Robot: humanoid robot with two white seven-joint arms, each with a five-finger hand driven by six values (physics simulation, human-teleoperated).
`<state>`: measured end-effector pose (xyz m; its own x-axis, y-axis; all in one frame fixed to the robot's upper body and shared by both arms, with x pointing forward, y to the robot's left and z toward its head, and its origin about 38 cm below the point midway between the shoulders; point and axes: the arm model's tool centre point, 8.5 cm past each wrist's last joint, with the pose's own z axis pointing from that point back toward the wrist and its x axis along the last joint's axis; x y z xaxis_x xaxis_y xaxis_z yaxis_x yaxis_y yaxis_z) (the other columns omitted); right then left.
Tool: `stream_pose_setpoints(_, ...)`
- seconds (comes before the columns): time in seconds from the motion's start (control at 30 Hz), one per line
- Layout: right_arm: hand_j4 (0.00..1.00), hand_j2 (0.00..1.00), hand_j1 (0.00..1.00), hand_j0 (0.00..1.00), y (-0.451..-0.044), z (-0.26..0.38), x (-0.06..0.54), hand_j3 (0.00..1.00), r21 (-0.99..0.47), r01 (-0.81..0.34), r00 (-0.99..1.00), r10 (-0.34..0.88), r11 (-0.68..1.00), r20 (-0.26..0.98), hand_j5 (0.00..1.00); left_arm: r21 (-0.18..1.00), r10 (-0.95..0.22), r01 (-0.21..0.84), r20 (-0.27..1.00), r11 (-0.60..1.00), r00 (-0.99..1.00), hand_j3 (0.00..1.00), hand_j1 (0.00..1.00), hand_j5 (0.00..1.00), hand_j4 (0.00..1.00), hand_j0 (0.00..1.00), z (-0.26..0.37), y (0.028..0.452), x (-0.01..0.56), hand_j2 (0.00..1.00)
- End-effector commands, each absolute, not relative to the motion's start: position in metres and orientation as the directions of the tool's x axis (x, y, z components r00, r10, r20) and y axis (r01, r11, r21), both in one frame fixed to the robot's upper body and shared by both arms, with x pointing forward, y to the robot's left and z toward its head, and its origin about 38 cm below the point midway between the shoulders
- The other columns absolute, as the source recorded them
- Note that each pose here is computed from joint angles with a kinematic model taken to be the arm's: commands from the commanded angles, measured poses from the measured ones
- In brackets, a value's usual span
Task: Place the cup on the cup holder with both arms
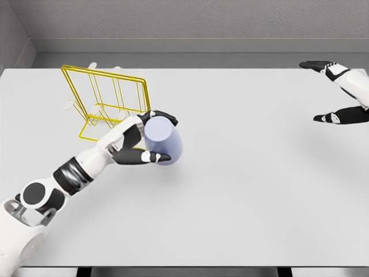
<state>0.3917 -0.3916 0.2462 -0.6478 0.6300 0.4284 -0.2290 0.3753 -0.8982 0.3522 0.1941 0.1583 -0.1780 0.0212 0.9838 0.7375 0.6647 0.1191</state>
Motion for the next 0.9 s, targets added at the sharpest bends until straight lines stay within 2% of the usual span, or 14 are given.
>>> stream_pose_setpoints(0.0,1.00,1.00,1.00,1.00,-0.392,0.246,0.392,1.00,-0.894,-0.232,-0.646,0.627,0.382,0.435,1.00,0.116,0.031,0.734,0.983,0.669,-0.183,0.61,0.61,0.61,0.61,0.61,0.161,0.200,0.353,0.61)
stream_pose_setpoints(0.87,1.00,1.00,1.00,1.00,-0.392,0.247,0.392,1.00,-0.895,-0.229,-0.646,0.627,0.383,0.434,1.00,0.228,0.017,0.685,0.943,0.692,-0.331,0.62,0.62,0.62,0.62,0.62,0.203,0.247,0.363,0.62)
